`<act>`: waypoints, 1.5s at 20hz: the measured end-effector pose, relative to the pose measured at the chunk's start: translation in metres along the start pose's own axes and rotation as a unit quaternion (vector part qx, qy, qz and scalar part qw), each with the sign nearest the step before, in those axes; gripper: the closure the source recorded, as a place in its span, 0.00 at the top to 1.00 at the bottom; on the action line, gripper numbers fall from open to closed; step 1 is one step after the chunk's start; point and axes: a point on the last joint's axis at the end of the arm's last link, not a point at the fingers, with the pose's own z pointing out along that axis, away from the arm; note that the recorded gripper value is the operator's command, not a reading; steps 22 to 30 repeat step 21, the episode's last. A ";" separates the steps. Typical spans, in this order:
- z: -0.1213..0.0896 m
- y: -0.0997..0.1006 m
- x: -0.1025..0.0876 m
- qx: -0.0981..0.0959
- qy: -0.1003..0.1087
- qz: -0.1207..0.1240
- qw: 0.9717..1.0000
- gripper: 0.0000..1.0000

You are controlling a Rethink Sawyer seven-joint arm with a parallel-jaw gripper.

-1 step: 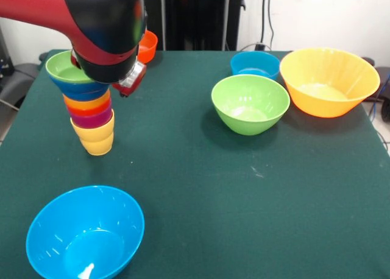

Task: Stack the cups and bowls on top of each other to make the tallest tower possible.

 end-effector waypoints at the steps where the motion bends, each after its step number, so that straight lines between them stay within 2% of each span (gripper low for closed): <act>1: -0.001 0.000 -0.001 0.000 -0.001 0.000 1.000 1.00; 17: -0.034 -0.001 -0.015 -0.005 -0.036 0.015 0.999 1.00; 30: -0.040 -0.002 -0.013 -0.001 -0.037 0.016 0.999 1.00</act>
